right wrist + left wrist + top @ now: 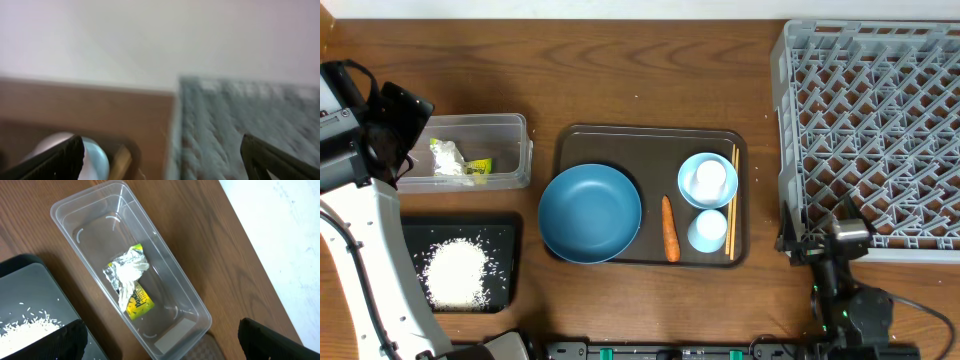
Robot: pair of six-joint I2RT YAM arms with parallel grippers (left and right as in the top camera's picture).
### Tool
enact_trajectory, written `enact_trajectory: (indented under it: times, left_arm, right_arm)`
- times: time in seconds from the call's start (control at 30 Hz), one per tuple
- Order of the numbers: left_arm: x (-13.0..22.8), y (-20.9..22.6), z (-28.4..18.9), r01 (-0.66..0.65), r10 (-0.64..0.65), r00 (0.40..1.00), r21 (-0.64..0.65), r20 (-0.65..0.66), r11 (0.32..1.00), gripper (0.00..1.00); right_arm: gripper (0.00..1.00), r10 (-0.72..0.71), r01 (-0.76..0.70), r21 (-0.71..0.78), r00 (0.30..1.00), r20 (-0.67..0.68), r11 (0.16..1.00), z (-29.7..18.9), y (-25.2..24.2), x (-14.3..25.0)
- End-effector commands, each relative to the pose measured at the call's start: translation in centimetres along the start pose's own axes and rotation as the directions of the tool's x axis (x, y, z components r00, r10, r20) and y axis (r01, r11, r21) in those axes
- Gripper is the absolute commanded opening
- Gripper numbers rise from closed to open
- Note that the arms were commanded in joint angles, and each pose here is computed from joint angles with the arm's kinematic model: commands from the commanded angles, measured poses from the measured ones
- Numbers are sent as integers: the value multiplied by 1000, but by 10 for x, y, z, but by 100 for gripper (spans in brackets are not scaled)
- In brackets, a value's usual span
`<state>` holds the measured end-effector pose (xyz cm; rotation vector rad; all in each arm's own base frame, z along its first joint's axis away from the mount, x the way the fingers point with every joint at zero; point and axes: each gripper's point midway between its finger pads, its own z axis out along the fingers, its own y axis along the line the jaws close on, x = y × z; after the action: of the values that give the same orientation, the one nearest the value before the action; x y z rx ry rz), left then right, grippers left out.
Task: Sort waste into correct bins and load items into the dishwasher rack
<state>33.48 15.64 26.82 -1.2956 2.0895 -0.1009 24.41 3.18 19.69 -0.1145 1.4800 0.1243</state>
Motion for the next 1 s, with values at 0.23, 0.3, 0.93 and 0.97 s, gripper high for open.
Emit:
enact_trajectory:
  times: [0.23, 0.3, 0.93, 0.97]
  left_arm:
    - [0, 3, 1, 10, -10, 1000, -14, 3, 1000, 98]
    - [0, 3, 1, 10, -10, 1000, -14, 3, 1000, 98]
    - [0, 3, 1, 10, -10, 1000, -14, 3, 1000, 98]
    - [0, 3, 1, 10, -10, 1000, -14, 3, 1000, 98]
  right_arm:
    - [99, 340, -268, -460, 937, 81, 847, -23, 70, -58]
    - [99, 404, -318, -480, 911, 84, 817, -26, 71, -67]
    - [99, 382, -408, -425, 912, -149, 808, 2, 75, -92]
    - [99, 377, -421, -413, 907, -186, 808, 8, 76, -93]
